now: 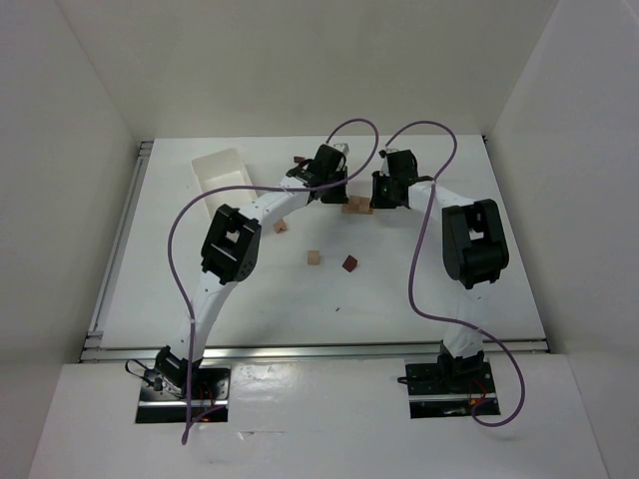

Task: Build the wood block tower

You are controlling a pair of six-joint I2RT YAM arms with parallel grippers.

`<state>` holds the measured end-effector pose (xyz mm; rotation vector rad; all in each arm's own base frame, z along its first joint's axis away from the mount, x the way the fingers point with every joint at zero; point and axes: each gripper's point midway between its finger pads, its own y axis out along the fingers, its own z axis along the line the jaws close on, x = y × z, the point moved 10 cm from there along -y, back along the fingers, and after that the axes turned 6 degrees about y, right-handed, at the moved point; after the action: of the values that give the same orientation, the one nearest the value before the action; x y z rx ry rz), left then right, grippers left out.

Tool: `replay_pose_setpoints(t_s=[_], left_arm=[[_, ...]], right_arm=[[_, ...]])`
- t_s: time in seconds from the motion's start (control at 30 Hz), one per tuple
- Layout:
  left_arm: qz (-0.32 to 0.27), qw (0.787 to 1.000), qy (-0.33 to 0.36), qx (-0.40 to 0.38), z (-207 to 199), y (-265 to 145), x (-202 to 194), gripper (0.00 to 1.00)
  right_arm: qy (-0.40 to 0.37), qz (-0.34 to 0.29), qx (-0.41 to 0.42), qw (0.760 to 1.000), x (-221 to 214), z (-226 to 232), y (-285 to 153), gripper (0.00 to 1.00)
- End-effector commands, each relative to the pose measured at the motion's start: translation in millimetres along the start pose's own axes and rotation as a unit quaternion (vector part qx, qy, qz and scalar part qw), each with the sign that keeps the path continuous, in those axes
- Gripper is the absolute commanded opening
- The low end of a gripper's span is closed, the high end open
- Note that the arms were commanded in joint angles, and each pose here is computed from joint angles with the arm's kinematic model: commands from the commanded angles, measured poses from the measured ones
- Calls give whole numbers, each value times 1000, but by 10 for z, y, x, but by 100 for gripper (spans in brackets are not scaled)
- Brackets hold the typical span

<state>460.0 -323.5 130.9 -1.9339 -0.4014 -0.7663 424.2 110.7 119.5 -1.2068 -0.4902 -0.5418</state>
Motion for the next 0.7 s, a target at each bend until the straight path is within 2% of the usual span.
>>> replay_pose_setpoints(t_s=[0.0,0.67], left_arm=[[-7,1000,6,9,-12,-34,10,0],[-8,1000,11,9,-17,-88,20,0]], right_arm=[[-14,-39,15,999,202,112,-45,27],[-18,-44,11,999,227,106,-19,28]])
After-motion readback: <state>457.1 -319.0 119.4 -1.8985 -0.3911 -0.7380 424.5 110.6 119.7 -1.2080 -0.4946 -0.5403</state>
